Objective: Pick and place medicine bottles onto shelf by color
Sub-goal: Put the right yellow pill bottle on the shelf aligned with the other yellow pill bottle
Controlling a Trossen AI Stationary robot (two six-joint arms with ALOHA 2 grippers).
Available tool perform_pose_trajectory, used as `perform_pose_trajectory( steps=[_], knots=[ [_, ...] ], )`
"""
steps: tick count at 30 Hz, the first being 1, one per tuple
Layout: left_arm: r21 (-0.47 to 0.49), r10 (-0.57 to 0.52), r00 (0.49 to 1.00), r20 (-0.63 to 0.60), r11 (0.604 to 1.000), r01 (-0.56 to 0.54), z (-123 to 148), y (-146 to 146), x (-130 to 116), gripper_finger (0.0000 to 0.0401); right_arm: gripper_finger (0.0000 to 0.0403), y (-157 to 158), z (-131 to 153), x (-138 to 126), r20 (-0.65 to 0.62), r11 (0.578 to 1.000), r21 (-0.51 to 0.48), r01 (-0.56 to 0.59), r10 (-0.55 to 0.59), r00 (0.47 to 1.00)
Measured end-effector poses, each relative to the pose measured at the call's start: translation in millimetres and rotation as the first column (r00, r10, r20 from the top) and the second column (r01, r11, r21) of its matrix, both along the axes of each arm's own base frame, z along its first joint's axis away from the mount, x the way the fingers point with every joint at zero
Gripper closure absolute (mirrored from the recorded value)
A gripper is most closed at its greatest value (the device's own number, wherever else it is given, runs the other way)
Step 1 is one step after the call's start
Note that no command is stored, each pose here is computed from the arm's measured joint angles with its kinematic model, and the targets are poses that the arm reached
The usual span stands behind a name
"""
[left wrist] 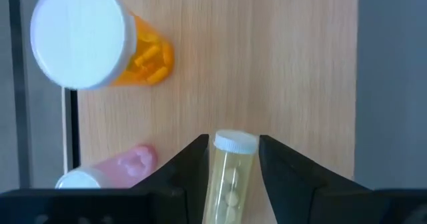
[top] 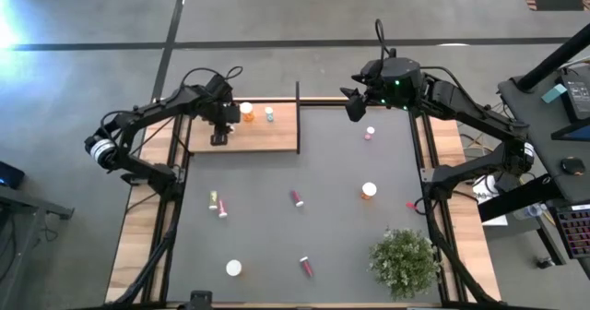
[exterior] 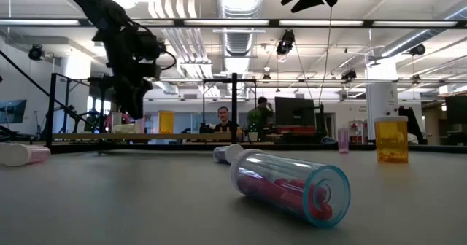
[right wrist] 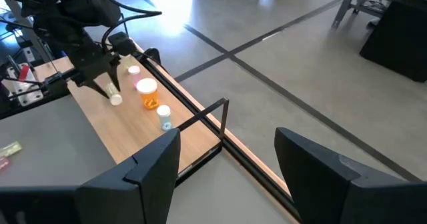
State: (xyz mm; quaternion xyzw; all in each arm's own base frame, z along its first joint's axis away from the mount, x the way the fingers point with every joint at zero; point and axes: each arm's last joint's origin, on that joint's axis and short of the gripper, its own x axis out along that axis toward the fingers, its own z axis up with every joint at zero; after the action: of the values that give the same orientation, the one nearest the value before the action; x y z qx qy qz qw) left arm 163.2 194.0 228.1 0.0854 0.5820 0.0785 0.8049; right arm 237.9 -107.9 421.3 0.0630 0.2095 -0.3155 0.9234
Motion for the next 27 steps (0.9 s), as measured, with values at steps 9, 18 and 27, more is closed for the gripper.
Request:
perform_pose_trajectory(
  steps=[9,18,27],
  knots=[
    [0.001,-0.033,0.997,-0.066,0.999,0.033,-14,0,-1,0.0288,0.0170,0,0,0,0.000,1.000,0.000,0.000,0.000,1.000],
    [-0.009,-0.020,0.993,-0.116,1.000,0.020,-27,7,3,0.0288,0.0170,0,0,0,0.000,1.000,0.000,0.000,0.000,1.000],
    [-0.023,-0.002,0.995,-0.103,1.000,-0.001,-27,7,3,0.0291,0.0170,0,0,0,0.000,1.000,0.000,0.000,0.000,1.000]
  ],
)
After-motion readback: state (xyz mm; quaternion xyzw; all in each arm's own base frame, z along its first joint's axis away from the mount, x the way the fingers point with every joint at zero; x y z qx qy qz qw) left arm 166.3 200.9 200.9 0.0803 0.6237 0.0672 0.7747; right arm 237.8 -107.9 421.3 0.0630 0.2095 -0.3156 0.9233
